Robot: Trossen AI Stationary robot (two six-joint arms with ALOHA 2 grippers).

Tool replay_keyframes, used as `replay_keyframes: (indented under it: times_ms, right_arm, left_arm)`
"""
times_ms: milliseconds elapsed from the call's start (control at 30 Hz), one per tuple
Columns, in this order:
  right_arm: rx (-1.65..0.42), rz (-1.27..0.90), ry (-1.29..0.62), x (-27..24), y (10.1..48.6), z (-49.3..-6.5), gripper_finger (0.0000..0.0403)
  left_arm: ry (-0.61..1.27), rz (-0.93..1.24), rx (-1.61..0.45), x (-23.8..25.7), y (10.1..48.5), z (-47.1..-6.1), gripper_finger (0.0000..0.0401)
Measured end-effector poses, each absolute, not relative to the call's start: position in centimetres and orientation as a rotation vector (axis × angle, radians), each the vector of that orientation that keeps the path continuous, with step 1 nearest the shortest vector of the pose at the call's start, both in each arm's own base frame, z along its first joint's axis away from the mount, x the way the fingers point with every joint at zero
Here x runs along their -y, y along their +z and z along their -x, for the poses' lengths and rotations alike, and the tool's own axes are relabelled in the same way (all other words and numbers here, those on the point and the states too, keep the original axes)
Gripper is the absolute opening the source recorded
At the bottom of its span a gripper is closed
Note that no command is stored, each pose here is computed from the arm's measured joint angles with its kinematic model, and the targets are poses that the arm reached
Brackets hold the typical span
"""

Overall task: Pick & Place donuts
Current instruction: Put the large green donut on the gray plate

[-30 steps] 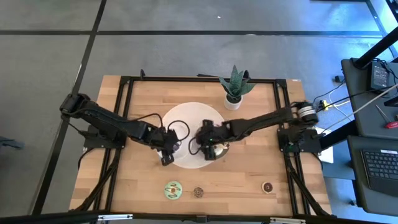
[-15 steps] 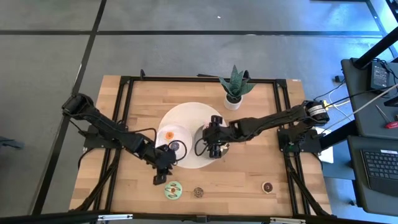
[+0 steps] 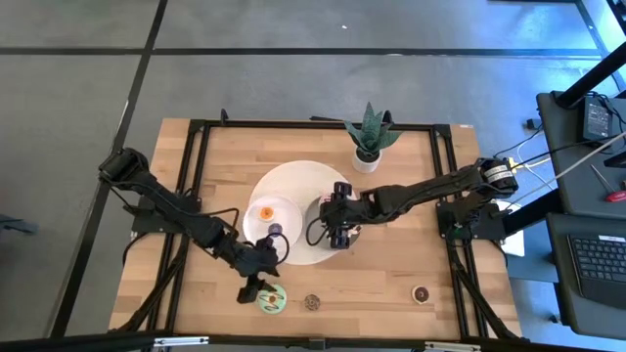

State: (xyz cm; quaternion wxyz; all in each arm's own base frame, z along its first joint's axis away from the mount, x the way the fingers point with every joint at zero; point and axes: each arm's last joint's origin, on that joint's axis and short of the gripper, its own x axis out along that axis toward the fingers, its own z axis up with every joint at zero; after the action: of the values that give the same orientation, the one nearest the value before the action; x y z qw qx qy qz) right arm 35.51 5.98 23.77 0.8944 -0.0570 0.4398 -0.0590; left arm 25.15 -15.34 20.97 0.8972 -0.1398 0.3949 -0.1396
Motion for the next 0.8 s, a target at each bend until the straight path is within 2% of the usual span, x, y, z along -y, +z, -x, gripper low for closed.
replay_keyframes:
  times_ms: [133, 300, 567, 800]
  right_arm:
    - [-0.942, 0.12, -0.127, -5.9, 23.6, -35.3, 0.0266]
    - [-0.94, 0.129, -0.136, -5.8, 23.6, -35.3, 0.0266]
    - [-0.938, 0.141, -0.146, -5.8, 23.6, -35.3, 0.0266]
    - [-0.94, 0.147, -0.144, -5.8, 23.6, -35.3, 0.0266]
  left_arm:
    - [-0.382, 0.312, -0.864, 15.8, 20.9, -24.8, 0.0229]
    - [-0.418, 0.262, -0.863, 16.4, 20.9, -24.4, 0.0241]
    - [-0.303, 0.14, -0.82, 16.6, 20.7, -24.0, 0.0231]
    - [-0.291, 0.152, -0.877, 17.3, 18.6, -24.6, 0.0209]
